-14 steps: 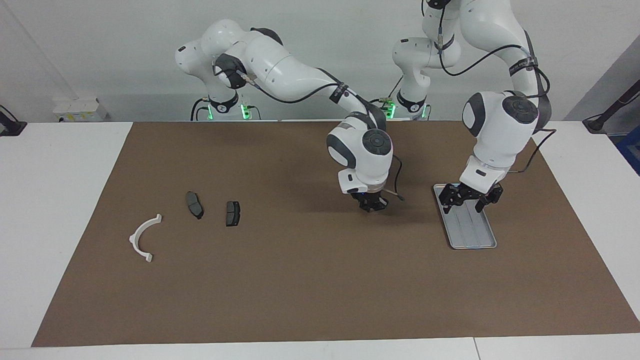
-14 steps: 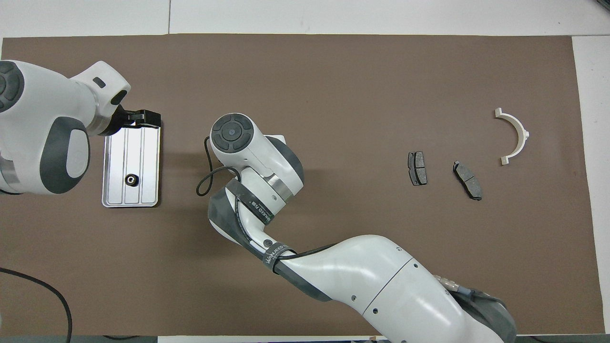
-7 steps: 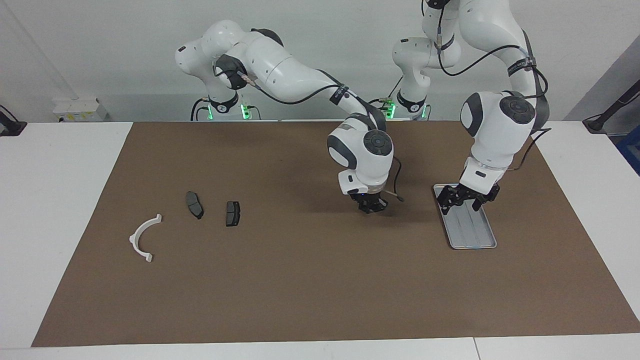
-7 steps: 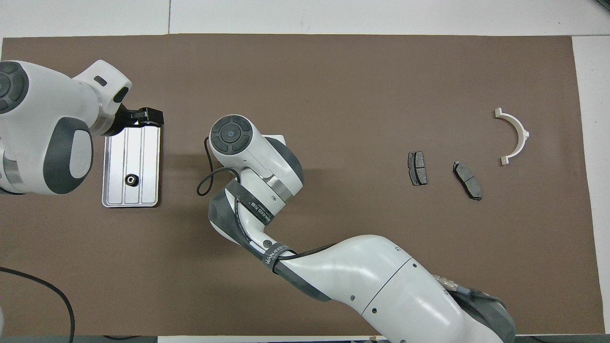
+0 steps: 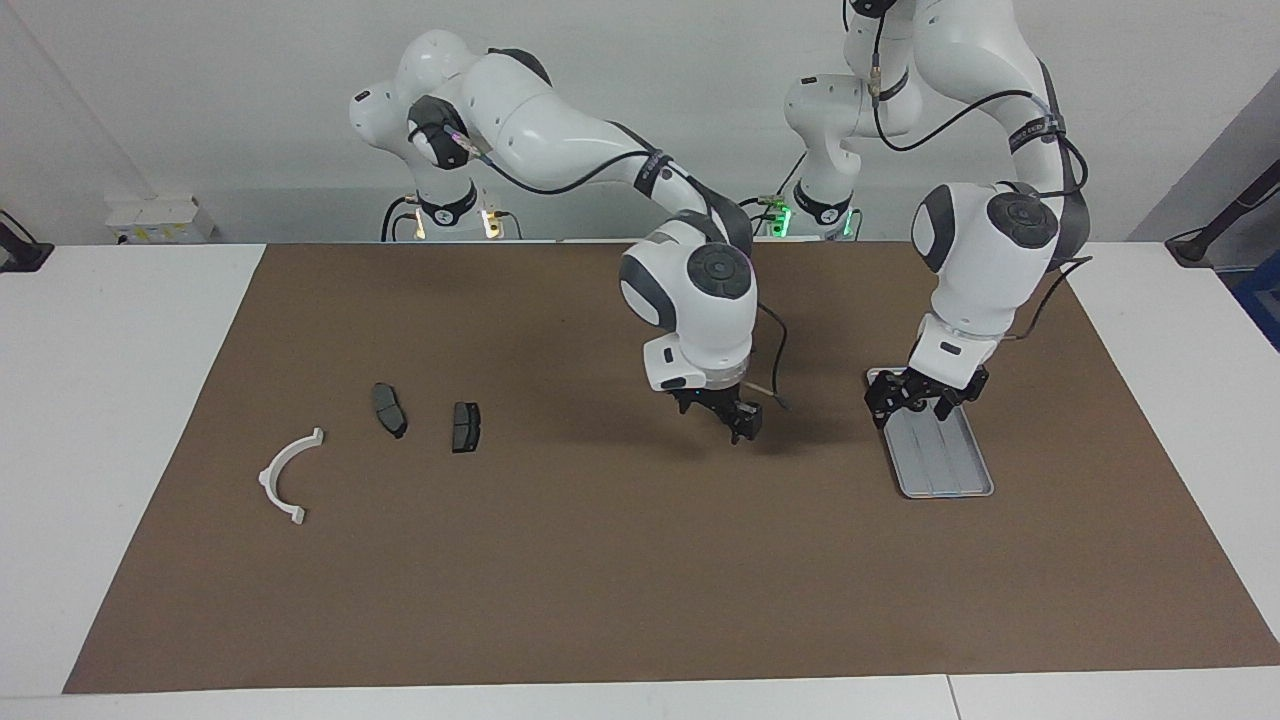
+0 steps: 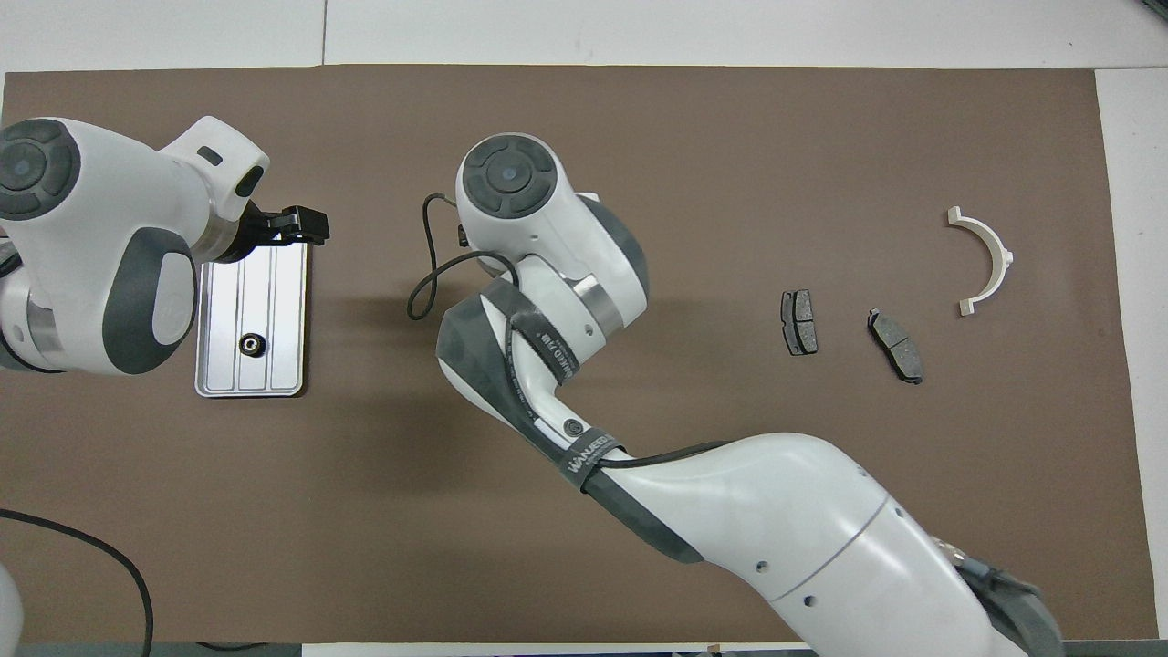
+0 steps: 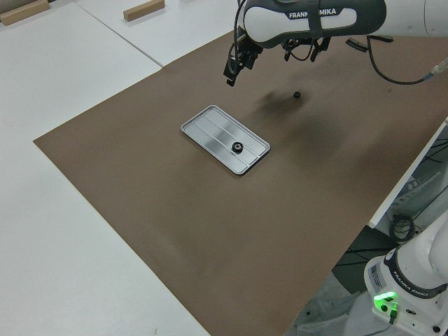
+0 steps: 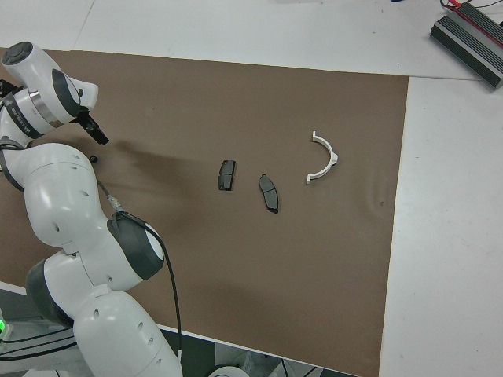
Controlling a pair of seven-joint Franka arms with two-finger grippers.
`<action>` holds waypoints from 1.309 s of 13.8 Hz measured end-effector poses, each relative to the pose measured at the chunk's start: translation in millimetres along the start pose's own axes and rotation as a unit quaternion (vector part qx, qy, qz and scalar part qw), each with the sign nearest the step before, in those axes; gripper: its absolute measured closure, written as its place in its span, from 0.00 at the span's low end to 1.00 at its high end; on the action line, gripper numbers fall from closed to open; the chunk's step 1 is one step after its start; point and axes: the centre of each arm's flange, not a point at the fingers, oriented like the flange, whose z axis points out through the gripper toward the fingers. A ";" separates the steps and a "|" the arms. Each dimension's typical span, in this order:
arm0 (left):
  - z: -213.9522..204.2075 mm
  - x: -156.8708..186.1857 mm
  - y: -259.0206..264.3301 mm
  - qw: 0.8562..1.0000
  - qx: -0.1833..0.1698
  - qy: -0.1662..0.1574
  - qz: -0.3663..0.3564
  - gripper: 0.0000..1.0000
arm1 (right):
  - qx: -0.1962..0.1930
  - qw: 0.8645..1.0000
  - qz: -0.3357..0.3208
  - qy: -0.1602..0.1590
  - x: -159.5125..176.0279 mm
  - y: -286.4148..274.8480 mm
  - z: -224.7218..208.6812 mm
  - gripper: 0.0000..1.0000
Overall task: Pick bearing gear from pile to tray
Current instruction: 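Grasp the second bearing with the left gripper while the right gripper withdraws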
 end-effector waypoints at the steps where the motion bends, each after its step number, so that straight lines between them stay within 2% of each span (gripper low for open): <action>1: -0.1 -3.5 12.3 1.000 -0.002 0.000 -0.005 0.00 | 0.007 1.000 -0.013 -0.002 16.8 11.1 -33.8 0.00; 4: 4.3 -19.3 63.3 1.000 -0.009 0.002 -0.027 0.00 | 0.017 0.997 -0.079 0.009 60.4 55.2 -128.7 0.00; 7: 32.9 -41.2 121.6 0.999 -0.014 -0.004 -0.047 0.00 | 0.013 0.987 -0.160 0.019 102.5 106.0 -192.4 0.00; 9: 62.3 -57.0 154.1 0.998 -0.014 -0.011 -0.055 0.00 | 0.021 0.977 -0.214 0.017 140.5 148.2 -225.7 0.00; 12: 94.4 -66.6 168.4 0.998 -0.009 -0.022 -0.053 0.00 | 0.021 0.953 -0.302 0.024 195.7 218.6 -258.2 0.00; 15: 112.2 -77.4 167.4 0.998 0.000 -0.036 -0.050 0.00 | 0.006 0.935 -0.352 0.035 213.6 272.0 -281.4 0.00; 18: 120.1 -89.3 172.2 0.998 0.006 -0.044 -0.053 0.00 | 0.001 0.932 -0.361 0.043 207.3 313.2 -305.3 0.00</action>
